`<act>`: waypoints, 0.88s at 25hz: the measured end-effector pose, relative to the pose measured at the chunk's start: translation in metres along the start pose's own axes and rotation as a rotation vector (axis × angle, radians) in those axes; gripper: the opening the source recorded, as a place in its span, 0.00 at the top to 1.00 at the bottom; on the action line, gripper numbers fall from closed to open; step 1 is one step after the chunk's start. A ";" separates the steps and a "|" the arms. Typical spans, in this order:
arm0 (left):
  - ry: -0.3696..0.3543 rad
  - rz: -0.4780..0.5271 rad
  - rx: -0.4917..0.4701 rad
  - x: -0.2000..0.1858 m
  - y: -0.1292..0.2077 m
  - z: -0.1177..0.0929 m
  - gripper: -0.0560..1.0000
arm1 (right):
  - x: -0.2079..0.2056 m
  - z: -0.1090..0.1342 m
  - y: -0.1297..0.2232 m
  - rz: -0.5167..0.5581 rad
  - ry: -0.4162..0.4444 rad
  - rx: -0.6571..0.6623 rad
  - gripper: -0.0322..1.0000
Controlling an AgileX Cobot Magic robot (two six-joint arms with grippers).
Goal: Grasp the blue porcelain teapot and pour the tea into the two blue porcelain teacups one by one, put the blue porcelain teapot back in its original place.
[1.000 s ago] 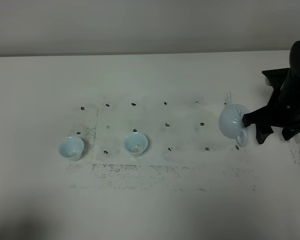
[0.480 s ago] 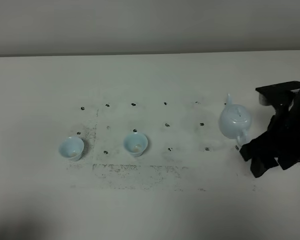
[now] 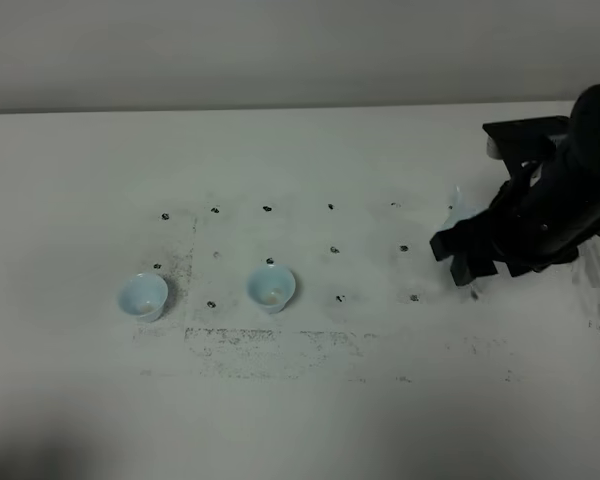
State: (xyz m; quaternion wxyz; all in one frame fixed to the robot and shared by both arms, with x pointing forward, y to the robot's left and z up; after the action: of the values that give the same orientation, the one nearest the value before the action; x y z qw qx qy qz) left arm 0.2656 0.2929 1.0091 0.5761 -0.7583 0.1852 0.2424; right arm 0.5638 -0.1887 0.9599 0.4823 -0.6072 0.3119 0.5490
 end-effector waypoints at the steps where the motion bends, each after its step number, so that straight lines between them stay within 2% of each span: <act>1: 0.000 0.000 0.000 0.000 0.000 0.000 0.31 | 0.002 -0.003 -0.007 -0.009 0.015 0.007 0.45; 7: 0.000 0.000 0.000 0.000 0.000 0.000 0.31 | 0.027 -0.013 -0.013 0.039 0.069 0.007 0.45; 11: 0.000 0.000 0.000 0.000 0.000 0.000 0.31 | 0.024 -0.013 -0.012 0.046 0.076 -0.029 0.47; 15: 0.000 0.000 0.000 0.000 0.000 0.000 0.31 | 0.010 -0.011 0.006 0.083 0.070 -0.064 0.51; 19: 0.000 0.000 0.000 0.000 0.000 0.000 0.31 | 0.019 -0.008 0.036 0.082 0.062 -0.049 0.54; 22: 0.000 0.000 0.000 0.000 0.000 0.000 0.31 | 0.026 -0.009 0.036 0.048 0.062 -0.041 0.55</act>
State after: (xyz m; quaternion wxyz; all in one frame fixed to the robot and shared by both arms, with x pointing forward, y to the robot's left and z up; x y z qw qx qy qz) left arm 0.2656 0.2929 1.0091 0.5761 -0.7583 0.1852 0.2424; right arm 0.5398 -0.2050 0.9250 0.4465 -0.6262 0.3299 0.5475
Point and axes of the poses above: a point on each arm's last joint axis where the gripper is mounted, x pointing out along that axis toward the gripper, z along the wrist's bending axis when the last joint is at zero, y = z × x, the point moved 4 cm from there along x, pointing out along that axis toward the gripper, and after that the axes turned 10 degrees about -x, right-handed, at the moved point
